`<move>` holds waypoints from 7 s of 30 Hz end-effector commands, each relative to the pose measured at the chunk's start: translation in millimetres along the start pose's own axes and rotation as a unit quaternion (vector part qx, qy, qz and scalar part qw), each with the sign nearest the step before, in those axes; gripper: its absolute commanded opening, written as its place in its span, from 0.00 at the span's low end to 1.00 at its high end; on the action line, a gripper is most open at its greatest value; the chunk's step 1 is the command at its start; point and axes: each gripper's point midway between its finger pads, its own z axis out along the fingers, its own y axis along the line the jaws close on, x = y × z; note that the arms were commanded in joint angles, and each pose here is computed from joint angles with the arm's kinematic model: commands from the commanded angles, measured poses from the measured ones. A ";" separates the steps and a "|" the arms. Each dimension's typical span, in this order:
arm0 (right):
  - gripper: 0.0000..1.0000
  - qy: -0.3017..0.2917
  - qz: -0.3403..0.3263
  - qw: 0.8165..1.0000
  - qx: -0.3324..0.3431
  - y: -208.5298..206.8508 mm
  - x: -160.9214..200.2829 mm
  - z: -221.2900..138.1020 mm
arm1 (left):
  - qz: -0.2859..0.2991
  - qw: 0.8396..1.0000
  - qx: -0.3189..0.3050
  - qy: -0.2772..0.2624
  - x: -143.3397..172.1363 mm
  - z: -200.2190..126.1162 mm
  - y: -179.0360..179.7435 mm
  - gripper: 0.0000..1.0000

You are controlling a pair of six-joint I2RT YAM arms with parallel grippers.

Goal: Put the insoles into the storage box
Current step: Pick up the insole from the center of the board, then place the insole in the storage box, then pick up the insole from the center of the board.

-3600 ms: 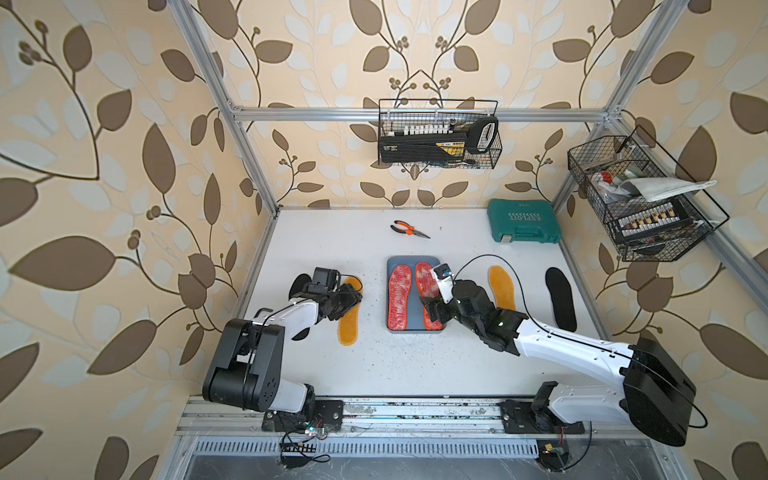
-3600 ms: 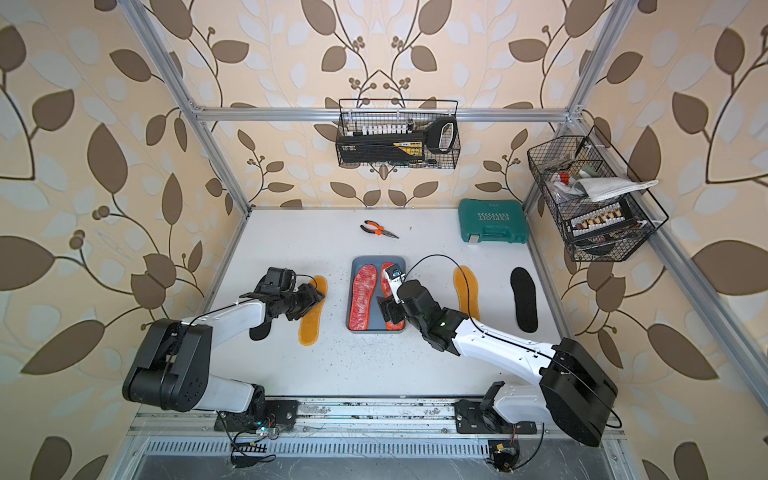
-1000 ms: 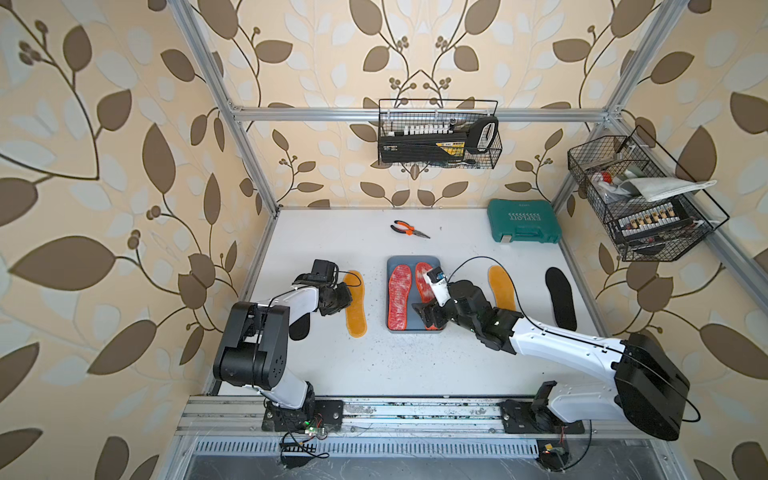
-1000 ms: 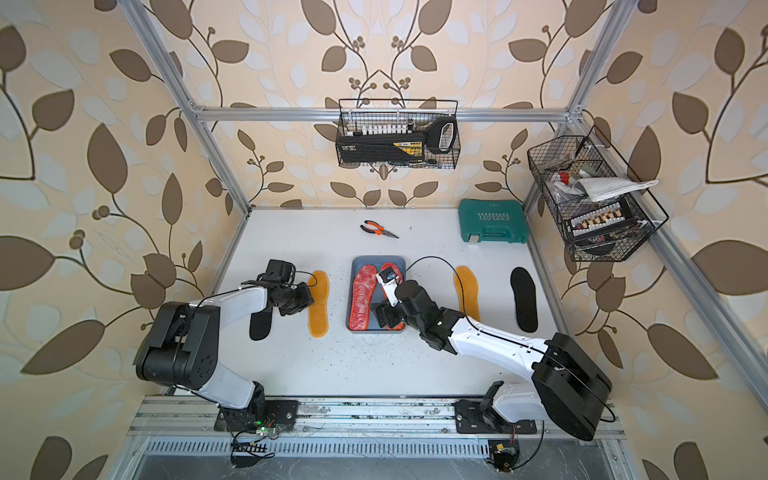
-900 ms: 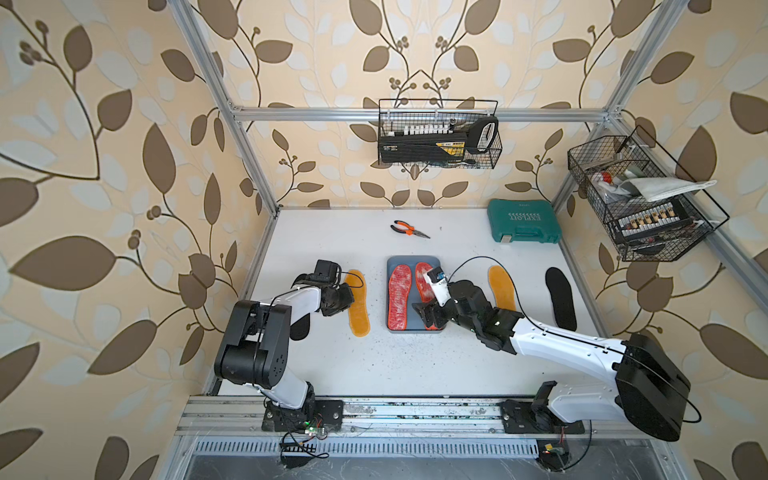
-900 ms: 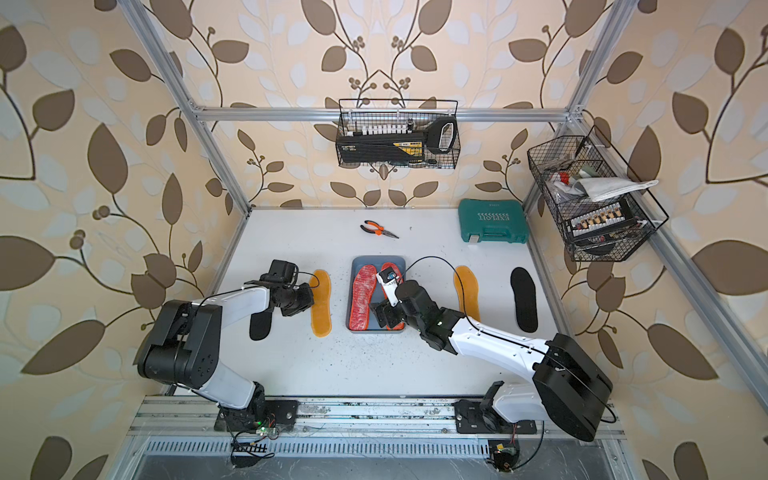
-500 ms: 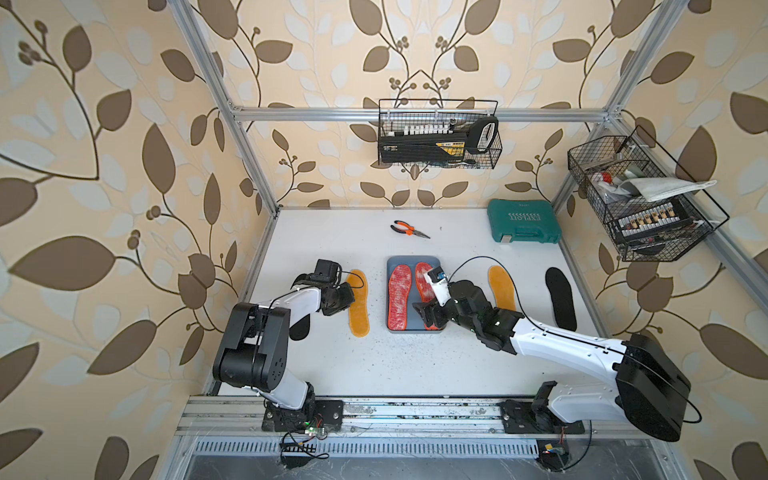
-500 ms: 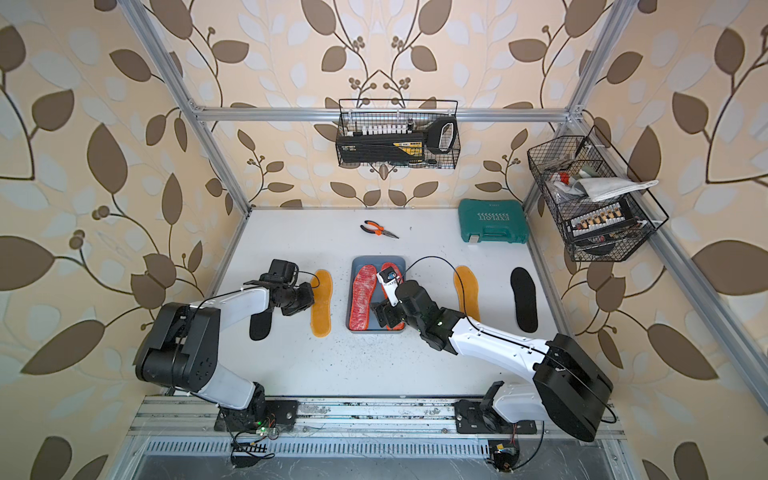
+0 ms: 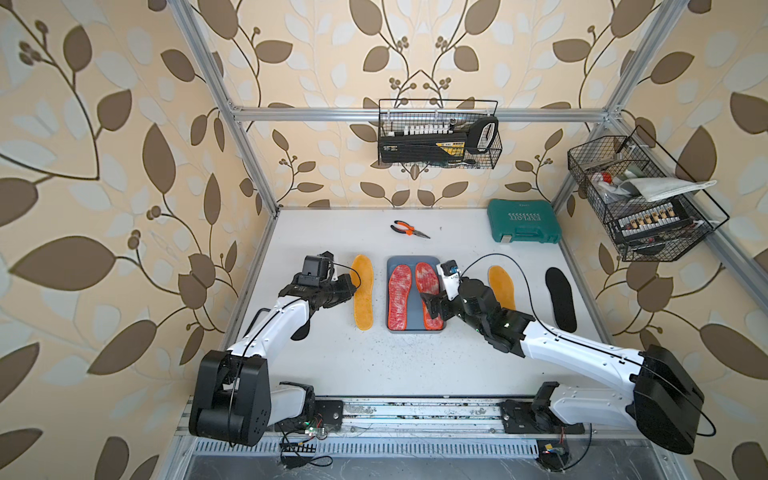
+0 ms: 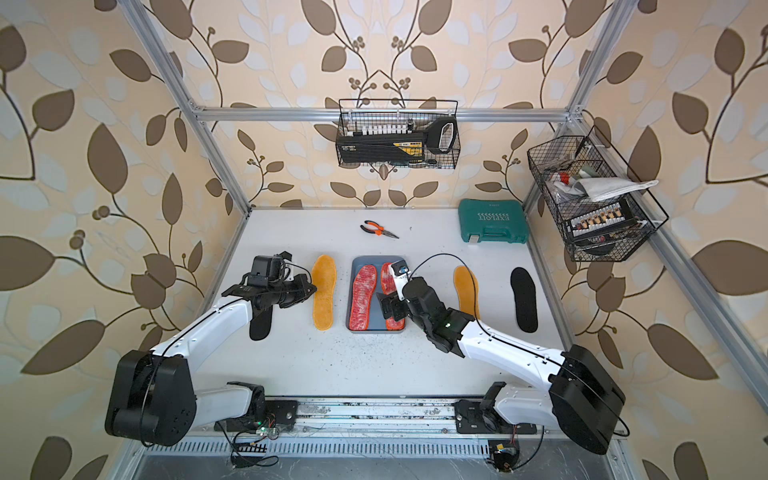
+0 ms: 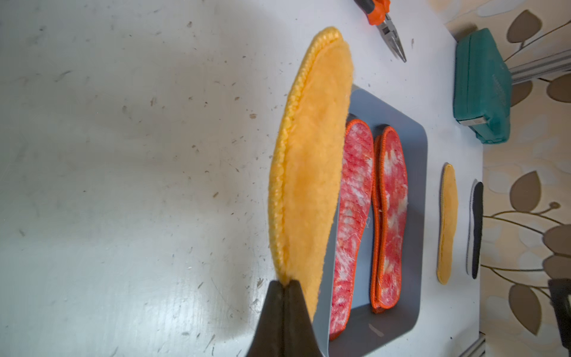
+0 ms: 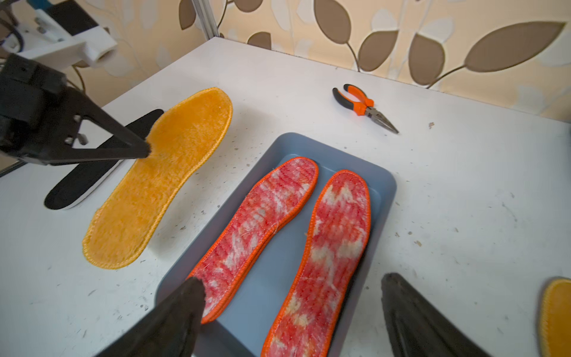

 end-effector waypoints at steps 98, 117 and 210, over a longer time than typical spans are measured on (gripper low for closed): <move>0.99 0.052 0.131 0.987 0.080 -76.3 26.9 15.0 | -0.028 0.989 0.099 0.105 23.6 108.3 -59.5 0.09; 0.99 0.053 0.130 0.987 0.082 -76.9 27.9 16.0 | 0.013 0.997 0.057 0.056 2.2 56.5 -71.9 0.34; 0.42 0.272 0.372 0.850 0.256 -241.3 149.9 5.3 | 0.376 0.907 0.170 -0.085 61.1 0.8 -130.7 0.99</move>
